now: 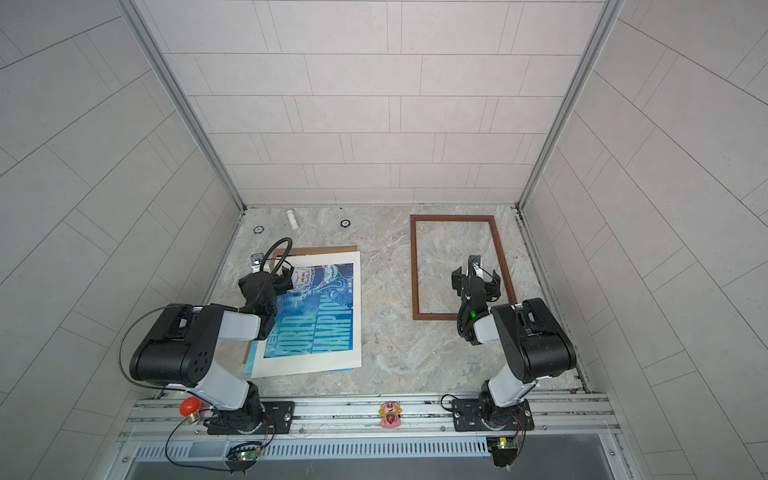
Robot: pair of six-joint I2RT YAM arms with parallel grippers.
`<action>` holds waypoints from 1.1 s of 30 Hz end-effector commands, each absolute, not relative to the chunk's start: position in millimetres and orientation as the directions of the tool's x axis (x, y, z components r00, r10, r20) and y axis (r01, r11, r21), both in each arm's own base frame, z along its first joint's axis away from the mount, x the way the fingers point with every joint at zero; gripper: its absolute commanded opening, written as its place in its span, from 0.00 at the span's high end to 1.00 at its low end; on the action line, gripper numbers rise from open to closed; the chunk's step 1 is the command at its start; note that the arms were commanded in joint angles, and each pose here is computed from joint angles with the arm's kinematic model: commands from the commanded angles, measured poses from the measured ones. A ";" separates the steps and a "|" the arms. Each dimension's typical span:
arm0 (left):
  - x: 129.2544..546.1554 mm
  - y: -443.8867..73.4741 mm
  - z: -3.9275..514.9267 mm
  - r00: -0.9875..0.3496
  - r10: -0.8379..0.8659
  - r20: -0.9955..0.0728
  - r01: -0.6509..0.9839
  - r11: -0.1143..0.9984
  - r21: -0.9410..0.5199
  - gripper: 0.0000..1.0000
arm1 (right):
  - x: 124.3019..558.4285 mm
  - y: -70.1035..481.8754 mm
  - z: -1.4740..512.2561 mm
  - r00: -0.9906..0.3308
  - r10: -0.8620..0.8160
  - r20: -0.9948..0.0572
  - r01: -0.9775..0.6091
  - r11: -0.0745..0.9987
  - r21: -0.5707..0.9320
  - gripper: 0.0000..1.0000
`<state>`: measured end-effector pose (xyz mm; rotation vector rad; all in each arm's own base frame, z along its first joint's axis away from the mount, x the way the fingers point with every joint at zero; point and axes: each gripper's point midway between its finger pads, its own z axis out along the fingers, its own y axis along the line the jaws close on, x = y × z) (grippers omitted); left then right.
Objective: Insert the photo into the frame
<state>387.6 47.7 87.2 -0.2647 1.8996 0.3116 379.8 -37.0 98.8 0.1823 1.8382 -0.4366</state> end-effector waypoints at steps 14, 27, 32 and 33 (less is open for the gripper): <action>387.0 48.4 91.9 -0.316 -0.033 -0.948 -0.337 0.938 0.080 0.00 | 381.8 -44.9 97.1 -0.316 -0.061 -0.947 0.347 0.921 -0.175 0.01; 367.0 86.4 165.0 -0.442 -0.133 -0.887 -0.580 0.797 0.170 0.00 | 343.2 -57.0 199.6 -0.257 0.126 -0.958 0.445 0.895 -0.001 0.07; 327.4 82.8 183.0 -0.500 -0.349 -0.793 -0.660 0.746 0.088 0.00 | 330.1 -3.3 214.9 -0.432 0.191 -0.881 0.222 0.970 0.102 0.19; 322.3 76.4 183.3 -0.523 -0.362 -0.771 -0.641 0.764 0.076 0.01 | 326.2 12.3 209.2 -0.483 0.197 -0.853 0.163 0.977 0.134 0.21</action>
